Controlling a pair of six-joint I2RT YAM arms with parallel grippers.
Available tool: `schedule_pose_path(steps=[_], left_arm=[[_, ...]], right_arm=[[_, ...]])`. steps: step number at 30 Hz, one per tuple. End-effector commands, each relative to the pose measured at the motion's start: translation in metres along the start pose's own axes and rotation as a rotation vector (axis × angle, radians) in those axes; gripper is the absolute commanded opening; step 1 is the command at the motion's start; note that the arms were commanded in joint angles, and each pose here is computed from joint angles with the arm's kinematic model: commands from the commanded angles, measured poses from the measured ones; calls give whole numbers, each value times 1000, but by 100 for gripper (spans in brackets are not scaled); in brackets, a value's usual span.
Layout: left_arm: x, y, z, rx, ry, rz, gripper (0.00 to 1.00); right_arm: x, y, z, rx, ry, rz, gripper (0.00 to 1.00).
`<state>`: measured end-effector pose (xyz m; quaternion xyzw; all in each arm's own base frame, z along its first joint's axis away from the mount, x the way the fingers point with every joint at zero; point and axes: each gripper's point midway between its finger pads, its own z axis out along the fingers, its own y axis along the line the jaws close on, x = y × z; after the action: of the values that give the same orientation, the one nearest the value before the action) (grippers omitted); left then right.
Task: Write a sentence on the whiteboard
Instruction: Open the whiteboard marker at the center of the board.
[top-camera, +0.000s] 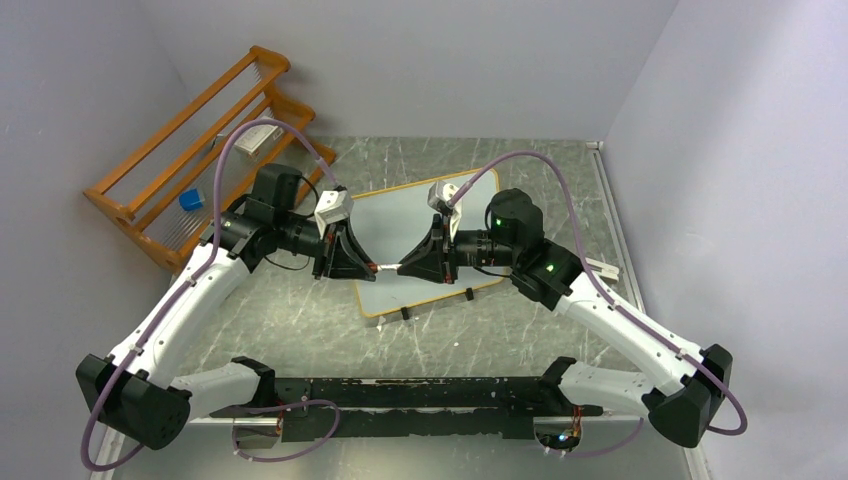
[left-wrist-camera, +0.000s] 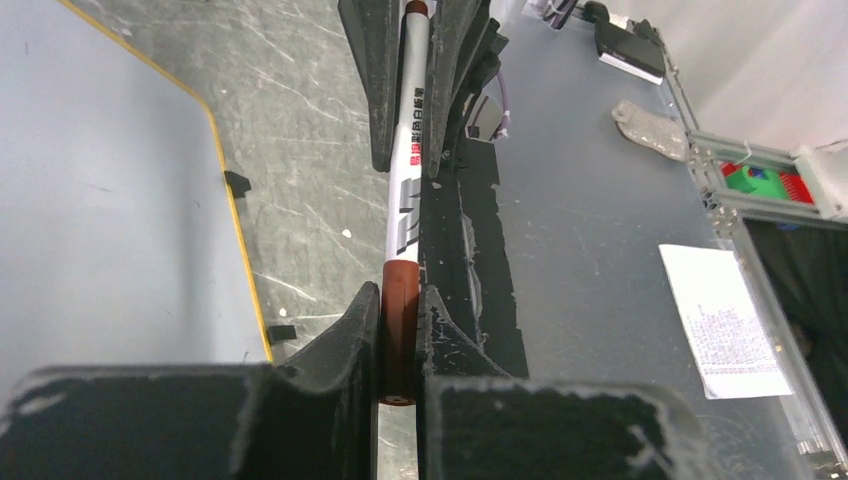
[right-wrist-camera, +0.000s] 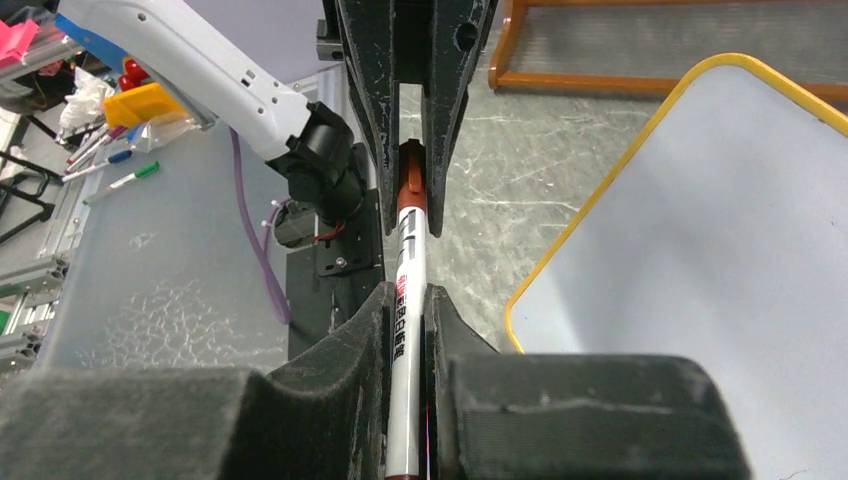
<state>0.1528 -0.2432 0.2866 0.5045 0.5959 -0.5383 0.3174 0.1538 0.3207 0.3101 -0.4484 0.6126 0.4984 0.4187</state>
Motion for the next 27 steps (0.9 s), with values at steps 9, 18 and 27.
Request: schedule_pose_path(steps=[9, 18, 27], left_arm=[[-5, 29, -4, -156, 20, -15, 5], [-3, 32, -12, -171, 15, -3, 5], [4, 38, -6, -245, 51, -21, 5]], right_arm=[[-5, 0, -18, 62, -15, -50, 0], [-2, 0, -47, 139, -24, -88, 0], [-15, -10, -71, 294, -81, -127, 0]])
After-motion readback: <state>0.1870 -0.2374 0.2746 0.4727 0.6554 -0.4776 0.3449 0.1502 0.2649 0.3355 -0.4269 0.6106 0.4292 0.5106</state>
